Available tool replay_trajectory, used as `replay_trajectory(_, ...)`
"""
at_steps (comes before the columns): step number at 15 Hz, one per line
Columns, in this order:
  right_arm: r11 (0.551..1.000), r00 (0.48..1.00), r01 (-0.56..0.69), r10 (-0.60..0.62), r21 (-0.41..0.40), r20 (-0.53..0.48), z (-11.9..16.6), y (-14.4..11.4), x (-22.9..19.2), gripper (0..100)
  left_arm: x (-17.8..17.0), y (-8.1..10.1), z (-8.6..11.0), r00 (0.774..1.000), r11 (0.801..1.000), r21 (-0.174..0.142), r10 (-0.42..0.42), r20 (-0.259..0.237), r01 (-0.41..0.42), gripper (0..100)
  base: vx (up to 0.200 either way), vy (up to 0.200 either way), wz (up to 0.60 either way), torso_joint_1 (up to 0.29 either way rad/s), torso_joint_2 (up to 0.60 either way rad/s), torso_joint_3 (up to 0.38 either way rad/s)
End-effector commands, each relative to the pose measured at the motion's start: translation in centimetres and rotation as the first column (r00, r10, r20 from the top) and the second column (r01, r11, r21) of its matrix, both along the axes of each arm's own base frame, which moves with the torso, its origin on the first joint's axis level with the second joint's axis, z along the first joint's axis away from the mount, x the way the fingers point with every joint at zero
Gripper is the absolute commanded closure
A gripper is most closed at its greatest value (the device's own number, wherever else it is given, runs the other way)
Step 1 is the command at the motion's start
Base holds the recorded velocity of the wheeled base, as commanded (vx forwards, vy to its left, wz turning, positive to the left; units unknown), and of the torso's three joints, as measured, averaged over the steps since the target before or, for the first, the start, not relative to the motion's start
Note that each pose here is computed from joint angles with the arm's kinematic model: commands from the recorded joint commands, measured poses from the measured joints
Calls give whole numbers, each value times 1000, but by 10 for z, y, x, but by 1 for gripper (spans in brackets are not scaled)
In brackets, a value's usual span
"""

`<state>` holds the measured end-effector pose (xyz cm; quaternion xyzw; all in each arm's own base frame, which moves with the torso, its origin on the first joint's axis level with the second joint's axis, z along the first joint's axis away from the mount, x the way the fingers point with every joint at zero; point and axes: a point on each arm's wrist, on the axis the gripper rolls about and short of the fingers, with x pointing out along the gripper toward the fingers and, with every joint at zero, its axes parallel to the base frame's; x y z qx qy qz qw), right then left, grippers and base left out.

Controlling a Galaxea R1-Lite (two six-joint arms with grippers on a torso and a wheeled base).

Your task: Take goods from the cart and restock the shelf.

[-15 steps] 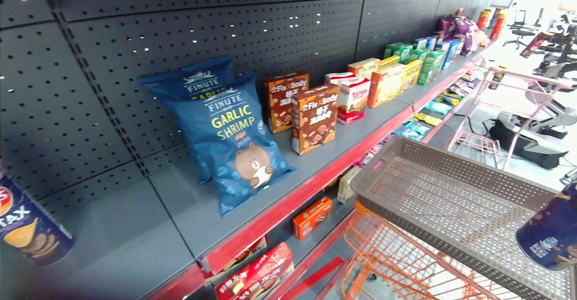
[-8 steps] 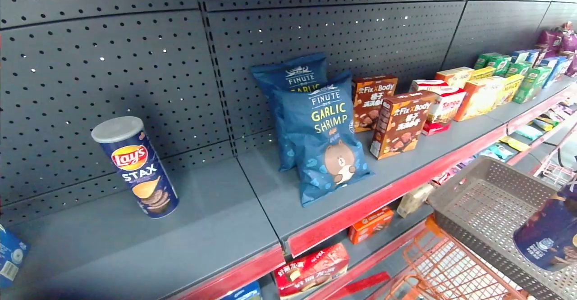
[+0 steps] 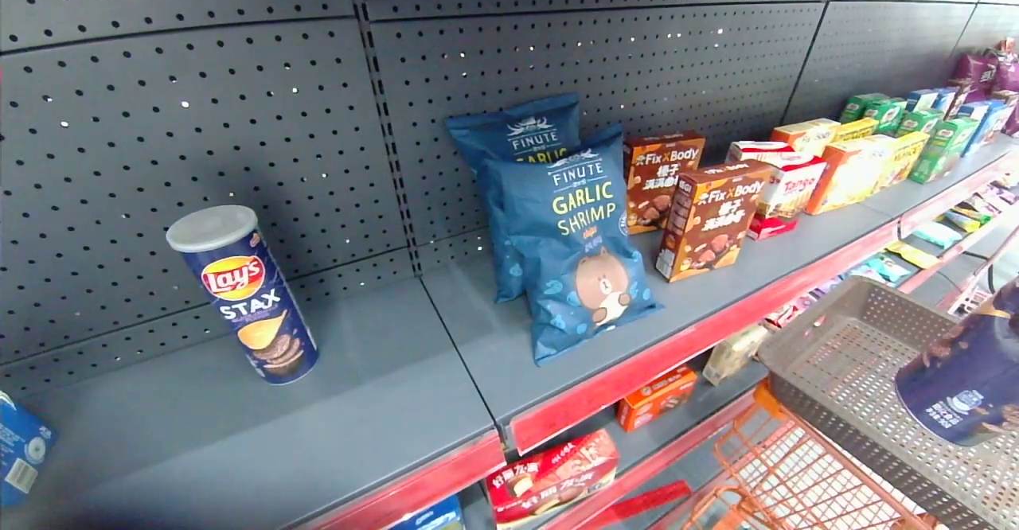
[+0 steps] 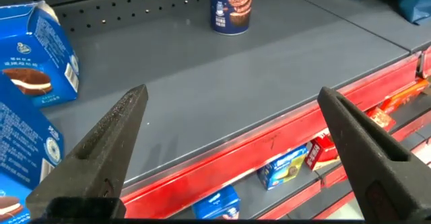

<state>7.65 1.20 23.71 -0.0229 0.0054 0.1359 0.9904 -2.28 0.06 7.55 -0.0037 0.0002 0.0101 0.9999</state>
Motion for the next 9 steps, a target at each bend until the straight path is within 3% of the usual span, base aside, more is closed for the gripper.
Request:
replay_trajectory(1,1000,1000,27,-27,-8,-15,2,0,7,100,0,0,0,1000,1000,0,0,0,0,0,0,0,0,0,0,0)
replay_trajectory(7,991,991,130,-132,-44,-35,0,-4,6,100,0,0,0,1000,1000,0,-2,0,2,0,0,0,0,0,0,0)
replay_trajectory(9,991,991,128,-130,-46,-35,1,-4,6,100,0,0,0,1000,1000,-2,0,0,0,0,0,0,600,0,2,2)
